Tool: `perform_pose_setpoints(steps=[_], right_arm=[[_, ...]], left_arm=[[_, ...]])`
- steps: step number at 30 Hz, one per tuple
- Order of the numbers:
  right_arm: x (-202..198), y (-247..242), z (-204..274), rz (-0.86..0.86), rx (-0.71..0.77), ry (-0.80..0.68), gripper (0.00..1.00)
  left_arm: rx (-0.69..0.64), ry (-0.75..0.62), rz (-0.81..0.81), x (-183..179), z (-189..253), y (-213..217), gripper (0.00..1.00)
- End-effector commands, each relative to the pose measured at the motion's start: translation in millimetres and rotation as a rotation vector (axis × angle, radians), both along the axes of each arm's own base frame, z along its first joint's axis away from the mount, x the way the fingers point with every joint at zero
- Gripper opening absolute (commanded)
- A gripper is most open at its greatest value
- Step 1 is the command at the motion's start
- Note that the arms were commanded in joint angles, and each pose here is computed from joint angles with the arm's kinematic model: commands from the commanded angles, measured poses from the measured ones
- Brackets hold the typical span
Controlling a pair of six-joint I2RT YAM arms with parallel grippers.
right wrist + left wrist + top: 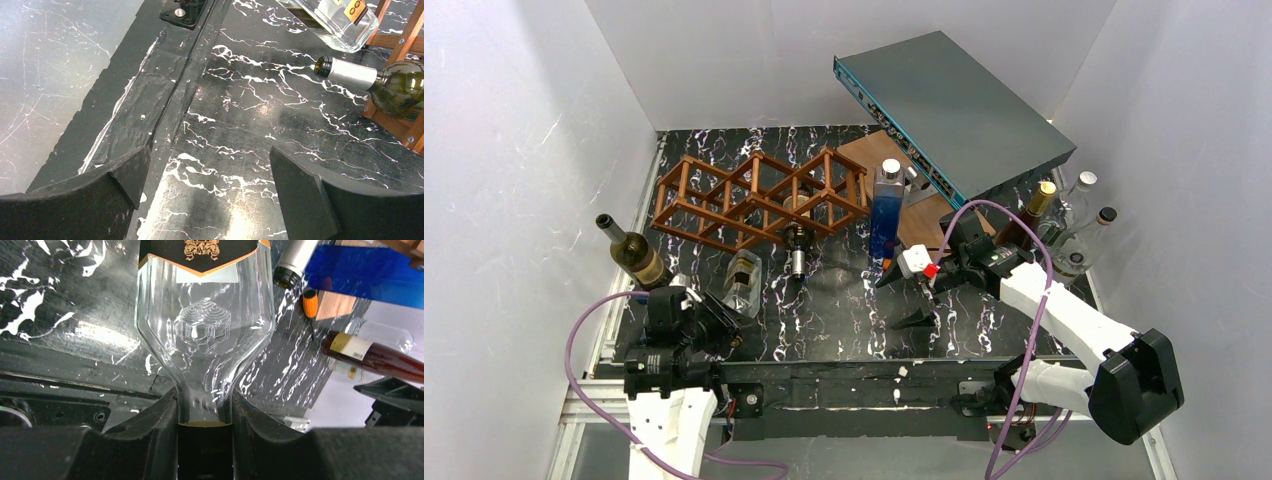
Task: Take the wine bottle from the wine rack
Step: Pick up the wine bottle from the wine rack.
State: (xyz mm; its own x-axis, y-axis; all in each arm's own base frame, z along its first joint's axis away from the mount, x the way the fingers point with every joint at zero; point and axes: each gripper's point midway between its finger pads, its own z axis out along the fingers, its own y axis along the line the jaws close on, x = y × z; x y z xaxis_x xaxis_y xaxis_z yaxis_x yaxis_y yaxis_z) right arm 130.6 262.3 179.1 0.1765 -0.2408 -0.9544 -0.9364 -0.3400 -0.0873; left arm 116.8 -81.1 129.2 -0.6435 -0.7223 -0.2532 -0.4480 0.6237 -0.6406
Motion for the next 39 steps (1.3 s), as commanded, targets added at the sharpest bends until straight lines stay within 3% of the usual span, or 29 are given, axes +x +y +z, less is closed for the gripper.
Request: perform_pose_setpoints(steps=[1,11,26,39], right_arm=[[7,-8,8,-0.029,0.010,-0.001,0.98],[5,-8,8,-0.018,0.006,-0.013,0.98],[3,-7,5,-0.004,-0.003,-0.019,0.98],[2,-7,4,0.003,-0.010,-0.029,0.98]], left_arm=[[-0.066,-0.019,-0.117,-8,28,-18,0.00],[-0.091,0.098,-0.293,-32,48,-34,0.00],[0.042,0.264,-0.580,-49,66,-41,0.00],[0.130,0.318,-0.777,-50,82,-48,0.00]])
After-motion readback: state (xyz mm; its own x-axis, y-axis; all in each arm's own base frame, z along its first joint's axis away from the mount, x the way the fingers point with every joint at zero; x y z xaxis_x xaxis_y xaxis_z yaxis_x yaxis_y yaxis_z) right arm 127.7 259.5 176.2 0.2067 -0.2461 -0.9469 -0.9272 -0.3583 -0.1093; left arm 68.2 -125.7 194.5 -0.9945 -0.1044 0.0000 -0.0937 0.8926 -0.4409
